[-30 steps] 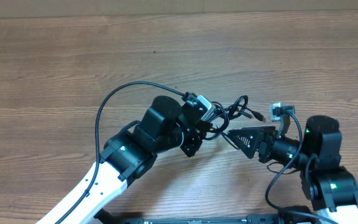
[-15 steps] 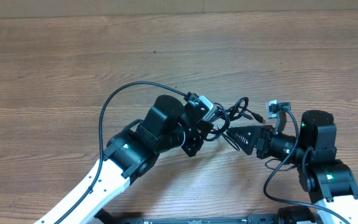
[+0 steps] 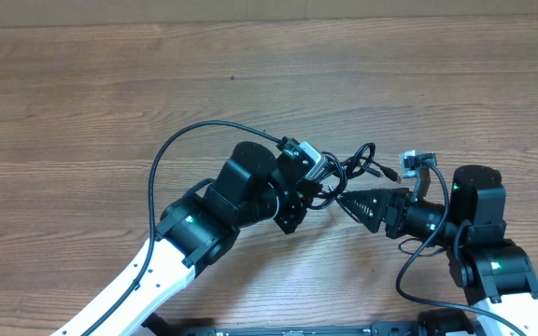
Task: Untangle cables
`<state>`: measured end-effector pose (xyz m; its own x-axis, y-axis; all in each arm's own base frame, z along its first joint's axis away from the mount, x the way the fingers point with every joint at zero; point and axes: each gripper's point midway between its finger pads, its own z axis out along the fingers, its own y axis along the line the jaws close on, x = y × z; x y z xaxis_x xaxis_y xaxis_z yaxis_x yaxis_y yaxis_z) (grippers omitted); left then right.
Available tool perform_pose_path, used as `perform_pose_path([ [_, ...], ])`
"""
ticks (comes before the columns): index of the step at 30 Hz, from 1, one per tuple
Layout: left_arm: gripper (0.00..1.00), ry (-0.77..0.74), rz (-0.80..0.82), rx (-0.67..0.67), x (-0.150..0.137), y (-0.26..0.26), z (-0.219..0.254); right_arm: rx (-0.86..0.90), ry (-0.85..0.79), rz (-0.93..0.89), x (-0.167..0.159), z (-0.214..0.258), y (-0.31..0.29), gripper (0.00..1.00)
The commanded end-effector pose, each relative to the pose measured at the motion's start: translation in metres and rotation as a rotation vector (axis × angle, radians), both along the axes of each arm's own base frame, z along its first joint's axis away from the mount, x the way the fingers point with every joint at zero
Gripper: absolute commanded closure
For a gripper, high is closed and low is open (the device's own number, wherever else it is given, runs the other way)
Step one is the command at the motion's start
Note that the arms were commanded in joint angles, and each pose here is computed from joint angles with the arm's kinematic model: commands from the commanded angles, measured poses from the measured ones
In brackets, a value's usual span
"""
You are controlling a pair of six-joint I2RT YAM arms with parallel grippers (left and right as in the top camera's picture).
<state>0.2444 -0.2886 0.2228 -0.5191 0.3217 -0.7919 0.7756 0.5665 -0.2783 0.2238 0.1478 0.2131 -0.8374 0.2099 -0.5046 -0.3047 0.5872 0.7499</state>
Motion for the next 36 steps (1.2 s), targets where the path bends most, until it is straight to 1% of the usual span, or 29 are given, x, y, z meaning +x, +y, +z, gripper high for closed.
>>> perform_pose_path([
  [1,0.96,0.002,-0.022,-0.026,-0.002,-0.008,0.007,0.027,-0.042,0.023,0.0,0.019,0.004,0.34],
  [8,0.96,0.043,-0.031,-0.006,0.0,-0.015,-0.008,0.056,-0.064,0.065,-0.003,0.026,0.009,0.34],
  [11,0.96,0.046,-0.08,-0.041,-0.007,-0.025,-0.004,0.051,-0.06,0.058,-0.001,0.024,0.008,0.34],
  [19,0.96,0.044,-0.113,-0.067,-0.013,-0.032,0.002,0.034,-0.018,0.046,0.007,0.012,0.007,0.36],
  [24,0.96,0.044,-0.119,-0.066,-0.015,-0.033,0.001,0.025,0.006,0.052,0.011,0.003,0.007,0.46],
  [29,0.96,0.047,-0.12,-0.064,-0.015,-0.033,0.001,0.025,0.008,0.052,0.013,0.002,0.007,0.48],
  [35,0.96,0.063,-0.143,-0.072,-0.02,-0.034,0.001,0.026,-0.011,0.052,0.015,0.005,0.007,0.62],
  [36,0.96,0.066,-0.15,-0.075,-0.022,-0.035,0.001,0.026,-0.013,0.053,0.015,0.005,0.008,0.67],
])
